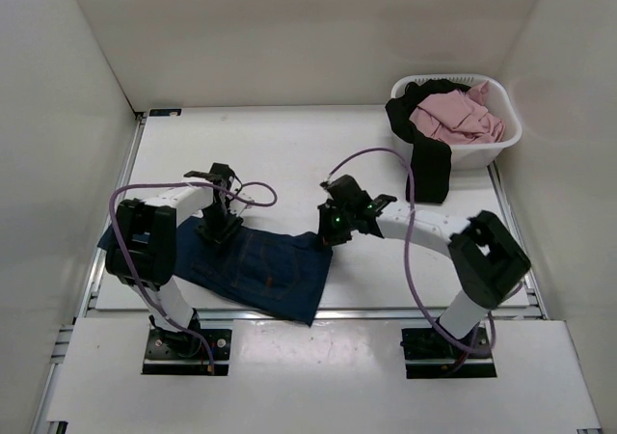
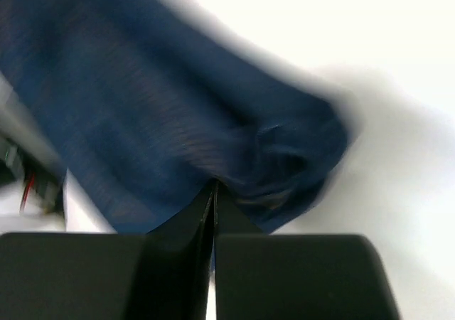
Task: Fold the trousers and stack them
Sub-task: Fold the trousers
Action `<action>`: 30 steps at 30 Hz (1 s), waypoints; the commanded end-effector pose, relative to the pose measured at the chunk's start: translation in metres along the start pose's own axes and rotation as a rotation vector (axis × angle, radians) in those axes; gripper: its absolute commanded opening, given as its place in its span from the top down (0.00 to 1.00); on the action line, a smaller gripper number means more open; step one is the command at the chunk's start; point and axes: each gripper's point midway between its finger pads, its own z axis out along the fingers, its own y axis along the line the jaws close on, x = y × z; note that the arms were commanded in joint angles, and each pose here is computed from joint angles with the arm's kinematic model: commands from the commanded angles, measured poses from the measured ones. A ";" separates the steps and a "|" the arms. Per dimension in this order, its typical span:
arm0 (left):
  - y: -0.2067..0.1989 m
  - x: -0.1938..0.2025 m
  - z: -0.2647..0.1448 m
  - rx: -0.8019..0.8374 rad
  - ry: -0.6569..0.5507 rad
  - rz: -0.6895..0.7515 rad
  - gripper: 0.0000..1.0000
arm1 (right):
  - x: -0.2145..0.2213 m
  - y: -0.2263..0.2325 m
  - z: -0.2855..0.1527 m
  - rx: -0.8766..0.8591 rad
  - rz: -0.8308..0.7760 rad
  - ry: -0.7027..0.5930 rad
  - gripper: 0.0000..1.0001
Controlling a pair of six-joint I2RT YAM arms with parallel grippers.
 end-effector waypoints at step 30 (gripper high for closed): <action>0.053 -0.028 -0.014 -0.281 -0.087 -0.147 0.41 | -0.002 -0.025 -0.010 -0.279 0.199 0.071 0.05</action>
